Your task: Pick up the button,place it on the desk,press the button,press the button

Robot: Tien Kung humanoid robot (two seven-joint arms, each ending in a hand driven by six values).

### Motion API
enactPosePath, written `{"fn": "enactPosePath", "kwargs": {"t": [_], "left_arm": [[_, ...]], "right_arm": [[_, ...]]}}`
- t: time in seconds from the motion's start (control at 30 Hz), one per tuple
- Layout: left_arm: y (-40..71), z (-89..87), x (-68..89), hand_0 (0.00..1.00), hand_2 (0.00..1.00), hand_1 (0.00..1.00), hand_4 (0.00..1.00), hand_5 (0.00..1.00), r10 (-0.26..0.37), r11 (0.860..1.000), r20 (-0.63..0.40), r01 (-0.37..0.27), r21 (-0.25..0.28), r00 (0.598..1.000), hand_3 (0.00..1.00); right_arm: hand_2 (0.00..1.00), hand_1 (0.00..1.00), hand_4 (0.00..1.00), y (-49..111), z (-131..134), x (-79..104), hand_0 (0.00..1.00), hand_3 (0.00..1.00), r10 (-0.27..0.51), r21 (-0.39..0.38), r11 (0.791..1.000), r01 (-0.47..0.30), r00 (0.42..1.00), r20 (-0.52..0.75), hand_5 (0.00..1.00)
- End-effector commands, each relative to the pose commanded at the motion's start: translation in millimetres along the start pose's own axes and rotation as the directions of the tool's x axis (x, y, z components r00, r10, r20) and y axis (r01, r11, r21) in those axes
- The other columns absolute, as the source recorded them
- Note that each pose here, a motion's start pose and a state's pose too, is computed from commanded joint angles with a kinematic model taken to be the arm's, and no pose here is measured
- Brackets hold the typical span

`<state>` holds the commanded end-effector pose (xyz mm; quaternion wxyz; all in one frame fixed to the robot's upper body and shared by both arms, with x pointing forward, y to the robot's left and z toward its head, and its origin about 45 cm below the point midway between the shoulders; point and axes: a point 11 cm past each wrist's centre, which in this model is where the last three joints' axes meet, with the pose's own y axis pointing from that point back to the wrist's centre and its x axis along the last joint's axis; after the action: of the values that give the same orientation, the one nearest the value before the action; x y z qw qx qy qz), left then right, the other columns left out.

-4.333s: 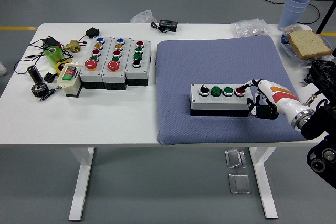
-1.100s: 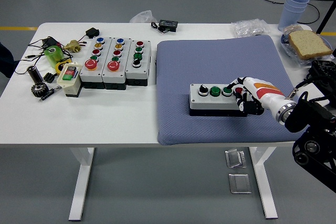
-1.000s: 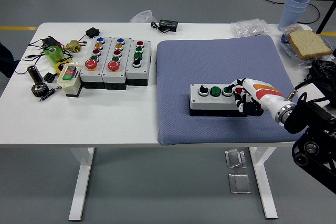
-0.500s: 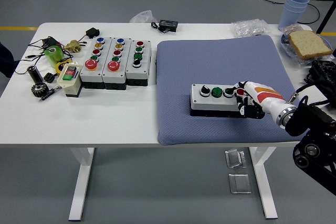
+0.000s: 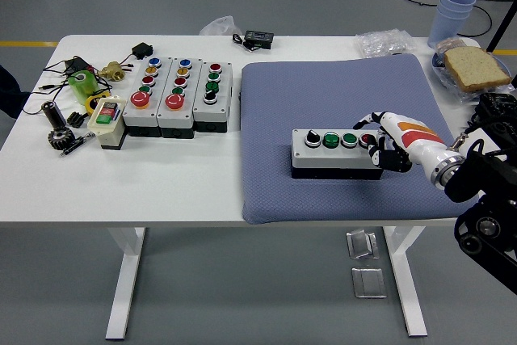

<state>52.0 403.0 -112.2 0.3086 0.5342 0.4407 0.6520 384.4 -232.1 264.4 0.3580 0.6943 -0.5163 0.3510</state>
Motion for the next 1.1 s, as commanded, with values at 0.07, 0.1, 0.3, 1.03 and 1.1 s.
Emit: {"fn": "enactPosePath", "kwargs": {"t": [0.07,0.1,0.3,1.03,1.1], "left_arm": [[-0.6,-3.1,0.7,0.536,0.423,0.419,0.254,0.478,0.002,1.000,0.005,-0.002,0.005,1.000,0.420],[-1.1,-5.5,1.2,0.536,0.423,0.419,0.254,0.478,0.002,1.000,0.005,-0.002,0.009,1.000,0.420],[-1.9,-9.8,2.1,0.537,0.422,0.419,0.255,0.478,0.004,1.000,0.007,-0.004,0.016,1.000,0.420],[-1.9,-9.5,2.3,0.537,0.422,0.419,0.252,0.476,0.007,1.000,0.027,-0.007,0.011,1.000,0.421],[-1.5,-7.3,2.0,0.537,0.422,0.419,0.252,0.476,0.007,1.000,0.026,-0.007,0.008,1.000,0.421]], "right_arm": [[0.199,0.002,0.400,0.7,0,16.3,0.108,0.693,0.064,0.012,0.998,-0.065,0.996,0.056,0.002],[0.199,0.002,0.400,1.5,2,26.0,0.108,0.693,0.105,0.022,0.994,-0.109,0.987,0.120,0.002],[0.416,0.201,0.564,10.5,24,64.0,0.318,0.783,0.234,0.053,0.958,-0.282,0.873,0.427,0.114],[0.762,0.698,0.800,50.8,117,49.2,0.730,0.759,0.140,-0.114,0.961,-0.252,0.088,0.986,0.449],[0.762,0.698,0.800,52.2,119,46.2,0.730,0.759,0.123,-0.120,0.964,-0.237,-0.002,0.992,0.449]]}}
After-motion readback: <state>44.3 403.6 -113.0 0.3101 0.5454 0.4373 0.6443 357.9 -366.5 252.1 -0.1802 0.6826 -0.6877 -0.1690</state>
